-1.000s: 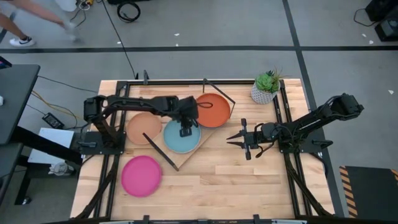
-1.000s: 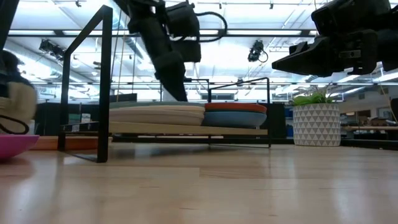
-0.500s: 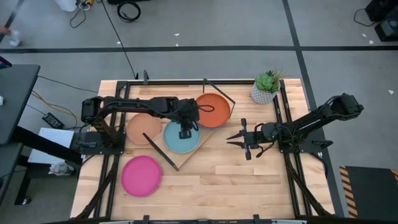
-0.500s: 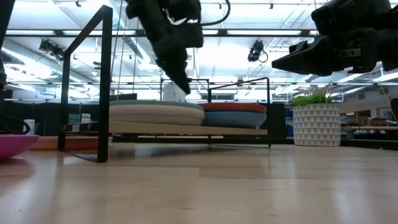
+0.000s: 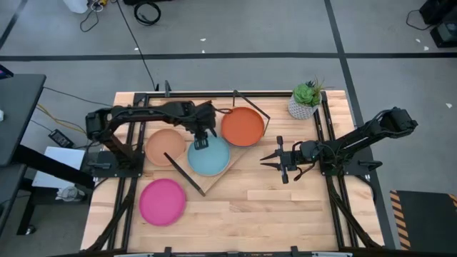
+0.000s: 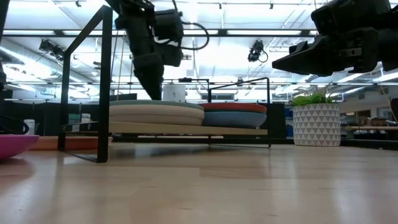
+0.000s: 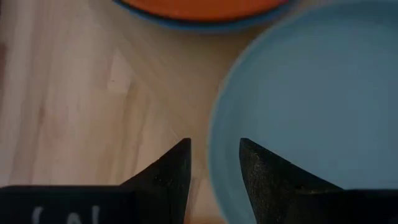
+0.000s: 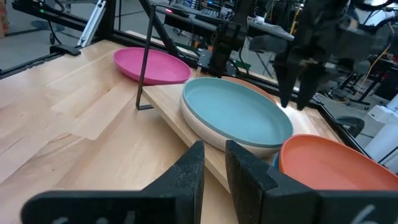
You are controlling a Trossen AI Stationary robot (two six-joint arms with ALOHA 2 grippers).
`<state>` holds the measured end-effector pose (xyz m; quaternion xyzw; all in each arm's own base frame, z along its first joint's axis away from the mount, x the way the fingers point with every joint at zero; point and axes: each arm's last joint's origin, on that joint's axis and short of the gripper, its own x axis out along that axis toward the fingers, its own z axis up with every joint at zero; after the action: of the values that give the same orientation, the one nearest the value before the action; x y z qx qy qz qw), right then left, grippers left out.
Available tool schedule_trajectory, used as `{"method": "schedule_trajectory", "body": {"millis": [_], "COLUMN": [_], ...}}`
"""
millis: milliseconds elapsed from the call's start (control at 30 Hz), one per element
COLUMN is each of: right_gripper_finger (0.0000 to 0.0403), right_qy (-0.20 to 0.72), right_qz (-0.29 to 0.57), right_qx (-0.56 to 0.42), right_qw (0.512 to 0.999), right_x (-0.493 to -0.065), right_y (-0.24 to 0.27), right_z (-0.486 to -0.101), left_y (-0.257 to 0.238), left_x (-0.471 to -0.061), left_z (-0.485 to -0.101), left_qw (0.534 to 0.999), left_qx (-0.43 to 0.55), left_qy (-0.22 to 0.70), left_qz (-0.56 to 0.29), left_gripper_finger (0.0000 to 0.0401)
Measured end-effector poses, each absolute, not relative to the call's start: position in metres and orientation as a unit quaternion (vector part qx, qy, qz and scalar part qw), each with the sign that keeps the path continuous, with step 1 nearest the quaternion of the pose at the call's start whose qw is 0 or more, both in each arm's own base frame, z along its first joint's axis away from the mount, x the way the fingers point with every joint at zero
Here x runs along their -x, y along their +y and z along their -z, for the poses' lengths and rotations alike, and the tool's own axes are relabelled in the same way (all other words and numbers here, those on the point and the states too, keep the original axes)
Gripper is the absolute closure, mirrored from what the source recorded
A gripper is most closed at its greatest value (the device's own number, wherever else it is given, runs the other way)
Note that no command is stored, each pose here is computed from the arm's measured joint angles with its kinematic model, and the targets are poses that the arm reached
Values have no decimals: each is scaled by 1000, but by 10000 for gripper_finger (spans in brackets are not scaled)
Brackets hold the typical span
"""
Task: Place and stack plates onto a shelf
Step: Stack the brown plate on top of the light blue plate on the shelf
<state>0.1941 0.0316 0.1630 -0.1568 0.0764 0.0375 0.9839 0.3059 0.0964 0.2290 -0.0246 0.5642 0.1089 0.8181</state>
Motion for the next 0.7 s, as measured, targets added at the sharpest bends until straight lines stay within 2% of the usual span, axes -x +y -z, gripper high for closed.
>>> {"method": "schedule_trajectory", "body": {"millis": [167,467,700], "right_gripper_finger": [332,332,332], "right_qy": [77,78,75], "right_qz": [-38,-38,-38], "right_qx": [158,162,162], "right_qw": [984,983,983], "right_x": [-194,-194,-194], "right_y": [32,32,32], "right_z": [-163,-163,-163], "left_y": [112,143,151], "left_x": [-282,-222,-197], "left_z": [-229,-205,-179], "left_qw": [811,767,730], "left_qx": [48,129,141], "left_qy": [567,590,634], "left_qz": [-136,-217,-213], "left_gripper_finger": [259,259,259]}}
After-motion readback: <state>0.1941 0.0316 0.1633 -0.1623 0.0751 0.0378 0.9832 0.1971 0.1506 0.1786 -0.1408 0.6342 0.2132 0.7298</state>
